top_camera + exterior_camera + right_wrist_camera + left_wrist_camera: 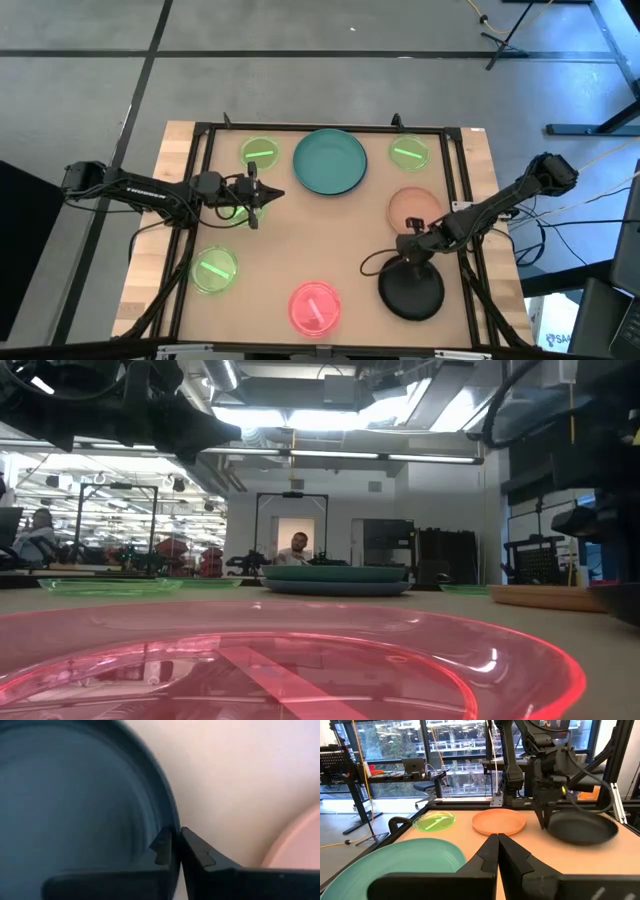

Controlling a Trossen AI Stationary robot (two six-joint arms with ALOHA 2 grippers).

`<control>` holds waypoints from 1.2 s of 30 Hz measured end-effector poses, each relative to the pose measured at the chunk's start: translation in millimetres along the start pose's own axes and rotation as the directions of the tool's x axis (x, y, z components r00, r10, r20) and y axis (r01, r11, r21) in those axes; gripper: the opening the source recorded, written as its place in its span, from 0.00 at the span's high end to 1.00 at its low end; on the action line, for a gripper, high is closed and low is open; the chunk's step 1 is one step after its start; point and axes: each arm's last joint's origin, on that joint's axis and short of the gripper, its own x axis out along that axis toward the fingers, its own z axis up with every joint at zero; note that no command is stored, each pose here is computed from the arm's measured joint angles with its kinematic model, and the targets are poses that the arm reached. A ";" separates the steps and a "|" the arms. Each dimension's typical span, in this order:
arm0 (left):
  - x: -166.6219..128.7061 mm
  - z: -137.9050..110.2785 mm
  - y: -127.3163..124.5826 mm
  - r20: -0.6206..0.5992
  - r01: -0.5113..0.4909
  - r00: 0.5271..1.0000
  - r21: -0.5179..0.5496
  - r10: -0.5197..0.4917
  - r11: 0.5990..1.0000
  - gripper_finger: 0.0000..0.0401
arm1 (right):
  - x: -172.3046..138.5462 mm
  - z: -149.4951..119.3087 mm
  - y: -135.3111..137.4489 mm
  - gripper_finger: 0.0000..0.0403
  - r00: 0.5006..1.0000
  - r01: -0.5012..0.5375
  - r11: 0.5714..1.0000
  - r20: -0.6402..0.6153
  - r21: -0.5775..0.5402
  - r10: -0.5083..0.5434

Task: Stack plastic plates
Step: Stack the black plate on top of the green plate

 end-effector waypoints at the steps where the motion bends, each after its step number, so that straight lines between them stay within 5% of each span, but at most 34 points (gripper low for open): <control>1: 0.0 0.0 0.0 0.000 0.000 1.000 0.000 0.000 1.000 0.99 | -0.2 1.4 0.6 0.98 1.000 -0.005 1.000 0.014 -0.014 0.005; 8: 0.0 -0.7 0.8 -0.006 -0.004 1.000 -0.002 0.004 1.000 0.99 | -4.4 19.0 -1.0 0.99 0.988 0.025 0.999 0.151 -0.031 -0.020; 17: 0.0 0.3 0.9 0.005 -0.005 1.000 -0.002 0.005 1.000 0.99 | -27.5 60.6 -36.6 0.99 0.934 0.156 0.976 0.297 0.153 -0.197; 27: 0.0 1.0 0.9 0.012 -0.005 1.000 -0.003 0.005 1.000 0.99 | -58.3 99.8 -107.3 0.99 0.712 0.245 0.894 0.556 0.375 -0.429; 36: 0.0 1.4 0.9 0.016 -0.006 1.000 -0.004 0.006 1.000 0.99 | -85.4 101.0 -175.6 0.99 0.506 0.258 0.794 0.623 0.551 -0.597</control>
